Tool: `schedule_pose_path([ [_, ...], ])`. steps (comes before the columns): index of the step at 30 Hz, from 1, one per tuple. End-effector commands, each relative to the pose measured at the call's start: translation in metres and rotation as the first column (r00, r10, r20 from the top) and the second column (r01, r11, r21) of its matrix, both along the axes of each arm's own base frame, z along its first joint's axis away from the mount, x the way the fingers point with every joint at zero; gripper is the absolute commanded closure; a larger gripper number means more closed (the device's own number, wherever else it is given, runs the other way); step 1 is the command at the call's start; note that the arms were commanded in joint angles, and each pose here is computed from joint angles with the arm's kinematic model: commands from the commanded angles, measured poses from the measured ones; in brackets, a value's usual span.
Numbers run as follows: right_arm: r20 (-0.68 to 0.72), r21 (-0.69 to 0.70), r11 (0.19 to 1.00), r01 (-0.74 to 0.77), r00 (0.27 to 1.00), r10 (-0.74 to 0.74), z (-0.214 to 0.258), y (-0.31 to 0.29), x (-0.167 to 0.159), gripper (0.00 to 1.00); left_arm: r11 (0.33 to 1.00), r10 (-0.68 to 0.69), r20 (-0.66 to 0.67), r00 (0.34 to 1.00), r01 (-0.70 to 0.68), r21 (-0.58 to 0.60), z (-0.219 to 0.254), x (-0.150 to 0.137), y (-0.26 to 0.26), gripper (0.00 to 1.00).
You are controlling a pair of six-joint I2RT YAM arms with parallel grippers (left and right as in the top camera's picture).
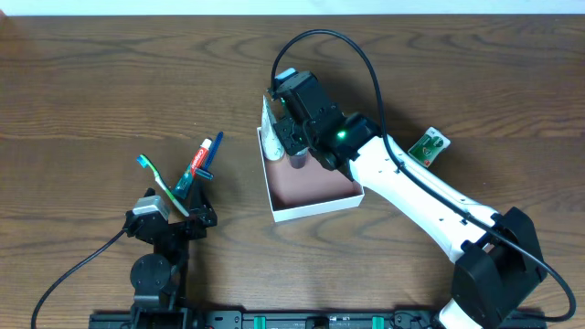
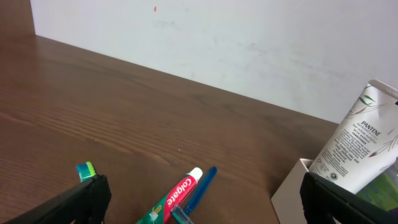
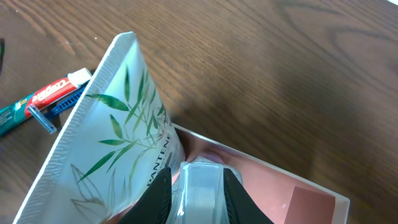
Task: Pack container
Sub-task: 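Carry the soap bottle with the right gripper into the box and lower it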
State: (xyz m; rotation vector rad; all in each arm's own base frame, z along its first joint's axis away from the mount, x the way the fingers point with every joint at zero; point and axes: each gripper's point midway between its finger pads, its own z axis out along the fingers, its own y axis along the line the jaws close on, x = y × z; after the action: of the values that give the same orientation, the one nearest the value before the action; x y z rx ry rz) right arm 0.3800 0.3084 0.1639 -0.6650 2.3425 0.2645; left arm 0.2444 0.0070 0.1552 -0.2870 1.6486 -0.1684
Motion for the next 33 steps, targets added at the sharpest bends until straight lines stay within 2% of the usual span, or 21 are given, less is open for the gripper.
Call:
schedule_pose_path([
  [1, 0.017, 0.005, 0.998, -0.057, 0.998, 0.057, 0.005, 0.009, -0.005, 0.97, 1.000, 0.015, -0.052, 0.999, -0.014, 0.021, -0.018, -0.001, 0.003, 0.02],
  [17, 0.025, 0.001, 0.998, -0.069, 0.997, 0.069, -0.007, 0.008, -0.006, 0.93, 1.000, 0.015, -0.052, 0.999, -0.014, 0.021, -0.018, -0.001, 0.003, 0.02],
  [23, 0.031, 0.005, 0.998, -0.069, 0.997, 0.069, -0.006, 0.009, -0.004, 0.77, 1.000, 0.015, -0.052, 0.999, -0.014, 0.021, -0.018, -0.001, 0.003, 0.02],
  [33, 0.032, 0.005, 0.998, -0.068, 0.997, 0.067, -0.006, 0.009, -0.004, 0.71, 1.000, 0.015, -0.052, 0.999, -0.014, 0.021, -0.018, -0.001, 0.003, 0.02],
])
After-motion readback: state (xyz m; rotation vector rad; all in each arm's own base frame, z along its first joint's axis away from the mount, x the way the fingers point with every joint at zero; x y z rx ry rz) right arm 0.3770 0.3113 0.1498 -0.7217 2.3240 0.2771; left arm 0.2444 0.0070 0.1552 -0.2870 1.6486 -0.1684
